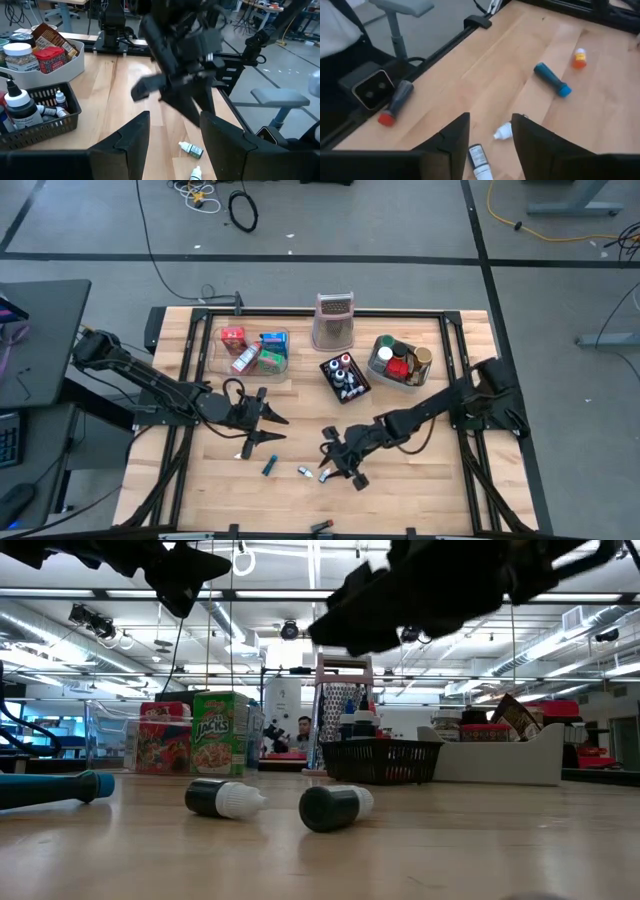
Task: Pick & Place Kitchen Items
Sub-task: Put the small black food coloring bottle into the black bin
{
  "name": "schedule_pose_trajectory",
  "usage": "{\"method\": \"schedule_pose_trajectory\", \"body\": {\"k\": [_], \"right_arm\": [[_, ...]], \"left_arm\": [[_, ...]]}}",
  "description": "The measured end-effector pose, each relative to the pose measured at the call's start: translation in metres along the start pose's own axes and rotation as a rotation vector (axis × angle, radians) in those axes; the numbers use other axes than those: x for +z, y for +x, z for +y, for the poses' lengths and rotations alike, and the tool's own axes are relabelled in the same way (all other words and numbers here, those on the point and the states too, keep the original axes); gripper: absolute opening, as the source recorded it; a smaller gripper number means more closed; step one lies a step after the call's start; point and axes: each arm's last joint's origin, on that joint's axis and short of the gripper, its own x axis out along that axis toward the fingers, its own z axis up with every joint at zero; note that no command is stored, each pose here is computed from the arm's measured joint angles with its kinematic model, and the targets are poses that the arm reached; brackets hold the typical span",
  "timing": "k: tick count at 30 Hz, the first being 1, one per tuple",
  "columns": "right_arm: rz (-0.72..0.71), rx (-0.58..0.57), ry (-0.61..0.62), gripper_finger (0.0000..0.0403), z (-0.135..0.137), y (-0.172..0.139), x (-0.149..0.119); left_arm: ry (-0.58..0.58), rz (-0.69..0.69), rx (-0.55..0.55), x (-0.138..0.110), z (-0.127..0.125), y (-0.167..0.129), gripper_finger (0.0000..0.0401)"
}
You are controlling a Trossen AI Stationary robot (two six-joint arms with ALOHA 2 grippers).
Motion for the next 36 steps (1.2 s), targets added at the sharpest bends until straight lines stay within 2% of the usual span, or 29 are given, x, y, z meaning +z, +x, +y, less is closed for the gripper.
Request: {"method": "schedule_pose_trajectory", "body": {"k": [2, 7, 12, 16, 27, 32, 36], "right_arm": [[-0.005, 0.007, 0.002, 0.0168, -0.003, 0.008, -0.007], [-0.065, 0.144, 0.046, 0.0188, -0.017, 0.025, -0.025], [-0.039, 0.226, 0.132, 0.0187, -0.023, 0.04, -0.049], [-0.068, 0.27, 0.139, 0.018, -0.023, 0.05, -0.06], [-0.077, 0.251, 0.087, 0.0169, -0.029, 0.054, -0.069], [0.013, 0.256, 0.108, 0.0169, -0.027, 0.054, -0.077], [0.026, 0.239, 0.036, 0.0169, -0.024, 0.055, -0.077]], "left_arm": [[0.0, 0.0, 0.0, 0.0, 0.0, 0.0, 0.0183], [0.0, 0.0, 0.001, 0.0, 0.0, 0.0, 0.0183], [-0.004, 0.0, 0.003, 0.0, 0.0, 0.0, 0.0183], [0.015, -0.001, 0.004, 0.0, 0.0, 0.0, 0.0183], [0.039, 0.0, 0.004, 0.0, 0.0, 0.0, 0.0183], [0.039, 0.0, 0.004, 0.0, 0.0, 0.0, 0.0183], [0.038, 0.0, 0.004, 0.0, 0.0, 0.0, 0.0183]]}}
